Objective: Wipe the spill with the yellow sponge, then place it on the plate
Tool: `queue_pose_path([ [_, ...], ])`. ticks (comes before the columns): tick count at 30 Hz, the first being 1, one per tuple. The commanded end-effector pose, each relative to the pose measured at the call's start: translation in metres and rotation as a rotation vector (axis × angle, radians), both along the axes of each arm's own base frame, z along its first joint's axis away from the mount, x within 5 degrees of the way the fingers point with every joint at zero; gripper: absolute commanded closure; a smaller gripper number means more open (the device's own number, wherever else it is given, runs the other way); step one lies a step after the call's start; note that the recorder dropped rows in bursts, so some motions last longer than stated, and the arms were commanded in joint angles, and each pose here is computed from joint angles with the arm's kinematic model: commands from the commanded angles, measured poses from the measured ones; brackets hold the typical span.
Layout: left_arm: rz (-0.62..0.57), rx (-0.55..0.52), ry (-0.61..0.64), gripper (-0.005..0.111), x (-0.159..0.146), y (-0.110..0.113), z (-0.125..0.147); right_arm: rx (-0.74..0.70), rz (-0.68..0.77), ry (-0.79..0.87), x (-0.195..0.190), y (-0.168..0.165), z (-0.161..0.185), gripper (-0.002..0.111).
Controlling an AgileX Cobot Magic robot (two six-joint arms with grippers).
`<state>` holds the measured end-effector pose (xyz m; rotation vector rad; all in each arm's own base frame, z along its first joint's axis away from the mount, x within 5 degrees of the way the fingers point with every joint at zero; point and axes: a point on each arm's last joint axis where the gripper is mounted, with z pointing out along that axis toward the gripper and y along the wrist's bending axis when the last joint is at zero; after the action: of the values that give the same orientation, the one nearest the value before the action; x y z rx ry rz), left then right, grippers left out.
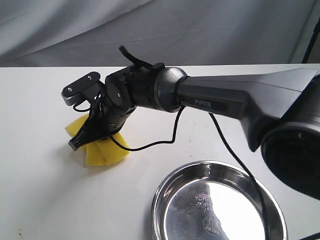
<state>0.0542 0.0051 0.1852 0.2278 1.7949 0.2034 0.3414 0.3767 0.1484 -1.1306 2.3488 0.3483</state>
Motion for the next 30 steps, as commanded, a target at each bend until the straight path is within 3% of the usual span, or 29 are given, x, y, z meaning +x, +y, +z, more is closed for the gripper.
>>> queue_pose_path([
  [1, -0.006, -0.002, -0.003, 0.107, 0.0, 0.0, -0.001, 0.012, -0.004, -0.002, -0.001, 0.001, 0.003, 0.108],
  [9, -0.006, -0.002, -0.003, 0.107, 0.0, 0.0, -0.001, 0.05, -0.012, -0.025, 0.001, 0.003, 0.006, 0.108],
  [21, -0.006, -0.002, -0.003, 0.107, 0.0, 0.0, -0.001, 0.161, -0.072, 0.089, -0.005, 0.01, 0.007, 0.108],
  [26, -0.006, -0.002, -0.003, 0.107, 0.0, 0.0, -0.001, 0.214, 0.03, 0.107, -0.015, 0.02, 0.01, 0.108],
  [30, -0.006, -0.002, -0.003, 0.107, 0.0, 0.0, -0.001, 0.214, 0.198, 0.059, -0.035, 0.037, 0.012, 0.108],
])
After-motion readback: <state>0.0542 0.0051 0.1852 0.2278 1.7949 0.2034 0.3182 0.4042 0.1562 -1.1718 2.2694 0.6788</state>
